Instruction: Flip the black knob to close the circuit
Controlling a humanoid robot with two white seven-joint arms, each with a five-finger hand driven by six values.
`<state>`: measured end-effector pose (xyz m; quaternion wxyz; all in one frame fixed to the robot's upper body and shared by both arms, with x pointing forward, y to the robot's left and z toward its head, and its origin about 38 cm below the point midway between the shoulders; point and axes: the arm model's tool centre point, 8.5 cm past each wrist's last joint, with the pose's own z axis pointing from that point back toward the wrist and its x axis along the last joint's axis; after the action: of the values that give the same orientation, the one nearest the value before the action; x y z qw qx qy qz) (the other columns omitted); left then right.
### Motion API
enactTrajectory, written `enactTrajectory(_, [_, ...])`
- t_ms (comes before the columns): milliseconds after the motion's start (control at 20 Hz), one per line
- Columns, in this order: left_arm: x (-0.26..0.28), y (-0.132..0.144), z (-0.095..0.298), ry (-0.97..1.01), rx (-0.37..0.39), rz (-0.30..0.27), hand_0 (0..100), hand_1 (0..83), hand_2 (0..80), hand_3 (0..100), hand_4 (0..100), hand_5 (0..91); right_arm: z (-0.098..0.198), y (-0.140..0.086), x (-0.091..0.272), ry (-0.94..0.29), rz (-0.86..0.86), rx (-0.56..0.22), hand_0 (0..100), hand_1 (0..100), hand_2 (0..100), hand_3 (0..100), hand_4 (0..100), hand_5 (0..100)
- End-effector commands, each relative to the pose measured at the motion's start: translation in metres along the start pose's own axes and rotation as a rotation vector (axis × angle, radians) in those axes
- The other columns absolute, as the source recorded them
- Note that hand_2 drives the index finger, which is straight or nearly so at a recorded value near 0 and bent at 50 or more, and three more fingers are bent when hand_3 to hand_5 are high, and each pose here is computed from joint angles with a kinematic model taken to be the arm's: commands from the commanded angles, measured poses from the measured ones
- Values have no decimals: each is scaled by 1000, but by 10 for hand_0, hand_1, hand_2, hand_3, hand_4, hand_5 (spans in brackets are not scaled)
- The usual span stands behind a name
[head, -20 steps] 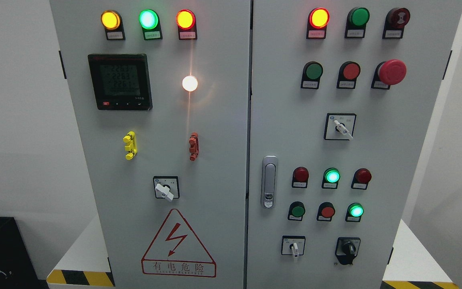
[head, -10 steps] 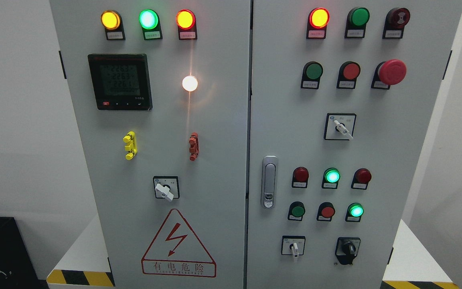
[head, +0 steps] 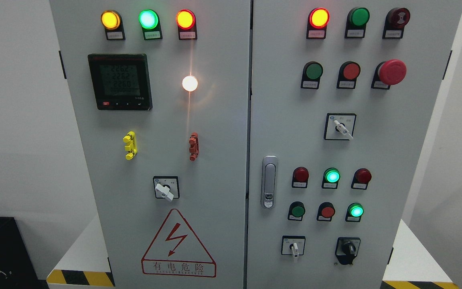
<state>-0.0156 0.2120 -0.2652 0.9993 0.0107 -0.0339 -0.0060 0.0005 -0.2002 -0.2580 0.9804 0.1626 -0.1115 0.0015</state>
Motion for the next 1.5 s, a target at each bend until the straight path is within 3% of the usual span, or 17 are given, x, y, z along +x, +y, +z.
enactTrajectory(0, [0,0,0,0,1,0,120,556,0,0,0,0,-4,3,23,-44,63,5,0,101,0,0,0,0])
enactTrajectory(250, [0,0,0,0,1,0,120,556,0,0,0,0,-4,-6,68,-86,228,-24,0,101,0,0,0,0])
enactTrajectory(350, [0,0,0,0,1,0,120,556,0,0,0,0,-2,-9,89,-118,321,-48,0,108,44,158,80,0])
enactTrajectory(500, [0,0,0,0,1,0,120,556,0,0,0,0,3,-11,120,-167,437,-87,0,112,185,297,254,0])
enactTrajectory(550, [0,0,0,0,1,0,120,556,0,0,0,0,6,-13,130,-176,467,-108,0,113,199,310,267,0])
enactTrajectory(700, [0,0,0,0,1,0,120,556,0,0,0,0,16,-16,171,-247,558,-163,0,113,306,416,352,126])
enactTrajectory(950, [0,0,0,0,1,0,120,556,0,0,0,0,49,-25,235,-383,762,-351,0,109,526,640,512,317])
enactTrajectory(1000, [0,0,0,0,1,0,120,556,0,0,0,0,58,-26,248,-420,784,-395,0,39,564,693,571,379])
enactTrajectory(1050, [0,0,0,0,1,0,120,556,0,0,0,0,66,-25,259,-445,823,-432,0,0,629,776,642,485])
enactTrajectory(1450, [0,0,0,0,1,0,120,556,0,0,0,0,142,-1,337,-609,1036,-714,0,0,843,1000,857,813])
